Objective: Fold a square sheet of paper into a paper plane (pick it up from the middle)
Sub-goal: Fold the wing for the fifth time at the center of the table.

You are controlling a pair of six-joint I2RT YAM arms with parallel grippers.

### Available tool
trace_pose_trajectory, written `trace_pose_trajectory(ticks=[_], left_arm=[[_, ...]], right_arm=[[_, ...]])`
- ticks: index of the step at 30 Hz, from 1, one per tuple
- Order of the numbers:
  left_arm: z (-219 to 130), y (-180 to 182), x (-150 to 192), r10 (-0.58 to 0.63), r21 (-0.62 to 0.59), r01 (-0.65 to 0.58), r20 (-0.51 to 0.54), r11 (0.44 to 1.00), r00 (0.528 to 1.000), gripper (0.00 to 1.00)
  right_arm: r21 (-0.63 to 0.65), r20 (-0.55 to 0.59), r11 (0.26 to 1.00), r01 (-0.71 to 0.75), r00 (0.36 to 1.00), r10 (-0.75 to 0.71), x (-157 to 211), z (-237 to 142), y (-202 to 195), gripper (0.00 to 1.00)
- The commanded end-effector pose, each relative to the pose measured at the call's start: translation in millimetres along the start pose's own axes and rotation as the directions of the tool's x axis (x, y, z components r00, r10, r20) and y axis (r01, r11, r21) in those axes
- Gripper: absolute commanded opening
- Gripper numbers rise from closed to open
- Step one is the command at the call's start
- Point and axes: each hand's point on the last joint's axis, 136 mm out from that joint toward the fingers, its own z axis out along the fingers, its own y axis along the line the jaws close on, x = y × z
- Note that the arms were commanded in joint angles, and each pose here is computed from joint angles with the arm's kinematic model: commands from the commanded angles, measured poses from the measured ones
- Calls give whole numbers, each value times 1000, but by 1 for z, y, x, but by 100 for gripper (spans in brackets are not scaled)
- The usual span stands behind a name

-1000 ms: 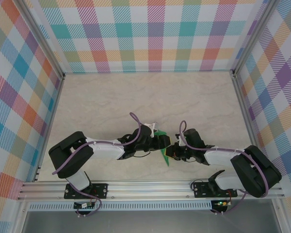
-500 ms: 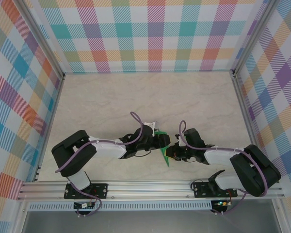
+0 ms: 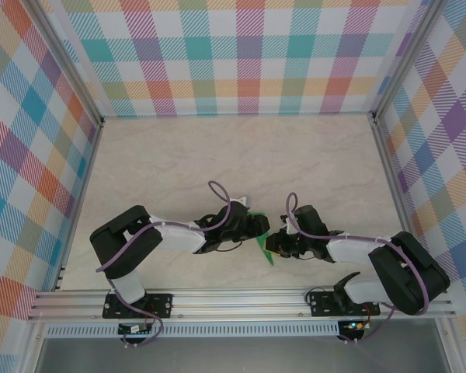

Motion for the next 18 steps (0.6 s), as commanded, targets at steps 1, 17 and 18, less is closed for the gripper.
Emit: trace_pose_trajectory(ticks=[1, 17, 18], left_arm=[[-3, 15, -6, -24, -49, 25, 26, 998, 999, 42], [-8, 21, -8, -47, -50, 49, 40, 998, 998, 42], [-9, 17, -9, -43, -37, 44, 39, 998, 998, 43]], right_arm=[[-12, 25, 999, 37, 999, -37, -8, -5, 9, 18], [-5, 5, 1000, -3, 1000, 3, -8, 1, 3, 6], [-2, 1, 1000, -6, 1000, 6, -7, 2, 1, 6]])
